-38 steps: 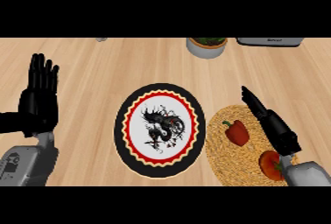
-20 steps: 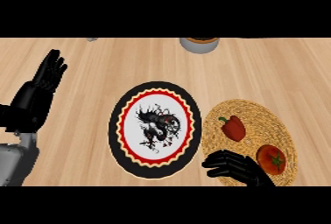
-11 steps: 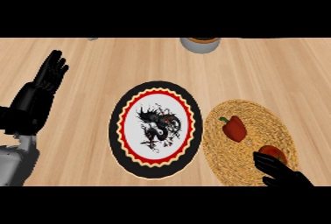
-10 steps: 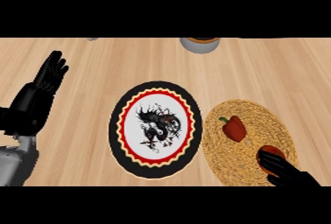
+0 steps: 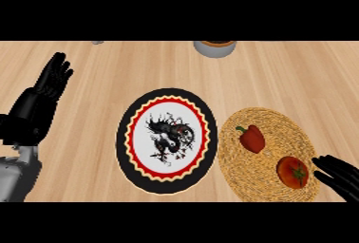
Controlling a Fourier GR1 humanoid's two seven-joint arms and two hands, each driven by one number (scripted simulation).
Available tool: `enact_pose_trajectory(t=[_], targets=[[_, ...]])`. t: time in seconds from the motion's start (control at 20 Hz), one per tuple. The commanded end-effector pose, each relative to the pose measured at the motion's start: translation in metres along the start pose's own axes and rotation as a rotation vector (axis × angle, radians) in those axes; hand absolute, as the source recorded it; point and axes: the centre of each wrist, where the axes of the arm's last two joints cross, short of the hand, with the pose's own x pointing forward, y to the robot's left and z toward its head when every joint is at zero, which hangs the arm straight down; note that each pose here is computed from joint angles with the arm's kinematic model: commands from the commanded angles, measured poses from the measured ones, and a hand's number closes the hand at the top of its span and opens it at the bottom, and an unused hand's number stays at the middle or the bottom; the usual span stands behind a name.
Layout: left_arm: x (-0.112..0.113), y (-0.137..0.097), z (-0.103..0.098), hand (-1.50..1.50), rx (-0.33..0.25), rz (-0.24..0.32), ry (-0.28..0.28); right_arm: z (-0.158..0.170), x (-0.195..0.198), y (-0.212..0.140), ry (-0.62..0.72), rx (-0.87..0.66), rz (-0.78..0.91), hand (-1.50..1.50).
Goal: Pick the tomato from the placemat and place it in the plate
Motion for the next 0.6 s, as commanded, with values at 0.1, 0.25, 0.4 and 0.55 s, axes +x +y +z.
enact_pose_trajectory(t=[0.1,0.25,0.4,0.55], targets=[[0.016,0.015,-0.009,0.0,-0.03,0.005,-0.005,-0.001,0.028,-0.003,0.198,0.223,0.142,-1.5],[0.0,-0.004,-0.007,0.0,-0.04,0.006,-0.007,-0.017,0.036,-0.015,0.235,0.241,0.178,-1.5],[-0.003,0.006,-0.012,0.0,-0.027,0.0,-0.006,-0.02,0.045,-0.006,0.264,0.24,0.204,-1.5],[0.017,0.004,0.0,0.0,-0.039,-0.004,-0.018,-0.042,0.029,0.017,0.289,0.196,0.213,-1.5]])
